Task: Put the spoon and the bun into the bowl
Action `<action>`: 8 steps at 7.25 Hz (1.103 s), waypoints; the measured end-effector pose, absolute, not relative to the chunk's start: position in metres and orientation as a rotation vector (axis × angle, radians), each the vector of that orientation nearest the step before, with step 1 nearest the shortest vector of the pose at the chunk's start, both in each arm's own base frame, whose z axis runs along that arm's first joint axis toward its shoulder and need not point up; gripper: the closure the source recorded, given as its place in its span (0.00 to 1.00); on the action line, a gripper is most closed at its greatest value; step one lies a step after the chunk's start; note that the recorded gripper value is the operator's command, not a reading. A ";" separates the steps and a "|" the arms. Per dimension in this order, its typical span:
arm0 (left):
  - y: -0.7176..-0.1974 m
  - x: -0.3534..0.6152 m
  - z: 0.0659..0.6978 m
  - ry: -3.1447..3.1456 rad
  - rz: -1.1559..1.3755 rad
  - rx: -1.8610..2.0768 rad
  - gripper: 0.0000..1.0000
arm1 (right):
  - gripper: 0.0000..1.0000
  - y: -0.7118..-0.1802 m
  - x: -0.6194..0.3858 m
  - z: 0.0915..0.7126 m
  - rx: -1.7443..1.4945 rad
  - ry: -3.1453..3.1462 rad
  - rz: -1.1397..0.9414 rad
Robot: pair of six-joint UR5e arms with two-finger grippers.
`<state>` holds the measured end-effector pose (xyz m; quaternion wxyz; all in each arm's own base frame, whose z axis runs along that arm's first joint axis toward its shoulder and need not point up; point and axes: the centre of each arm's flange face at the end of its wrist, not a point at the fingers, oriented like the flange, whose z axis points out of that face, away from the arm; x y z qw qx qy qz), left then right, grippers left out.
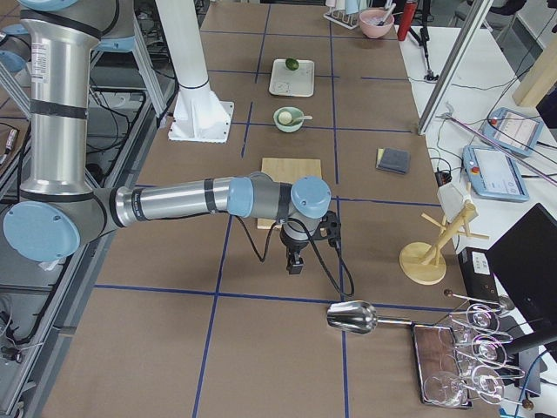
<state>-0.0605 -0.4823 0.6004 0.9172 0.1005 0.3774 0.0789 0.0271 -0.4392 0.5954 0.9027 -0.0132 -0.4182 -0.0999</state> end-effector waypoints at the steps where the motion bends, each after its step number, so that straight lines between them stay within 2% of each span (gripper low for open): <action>1: -0.484 -0.060 0.609 0.779 0.137 0.184 0.00 | 0.00 -0.440 0.027 0.597 -0.025 -0.865 -0.208; 8: -0.495 -0.060 0.603 0.768 0.123 0.215 0.00 | 0.00 -0.443 0.028 0.592 -0.011 -0.864 -0.209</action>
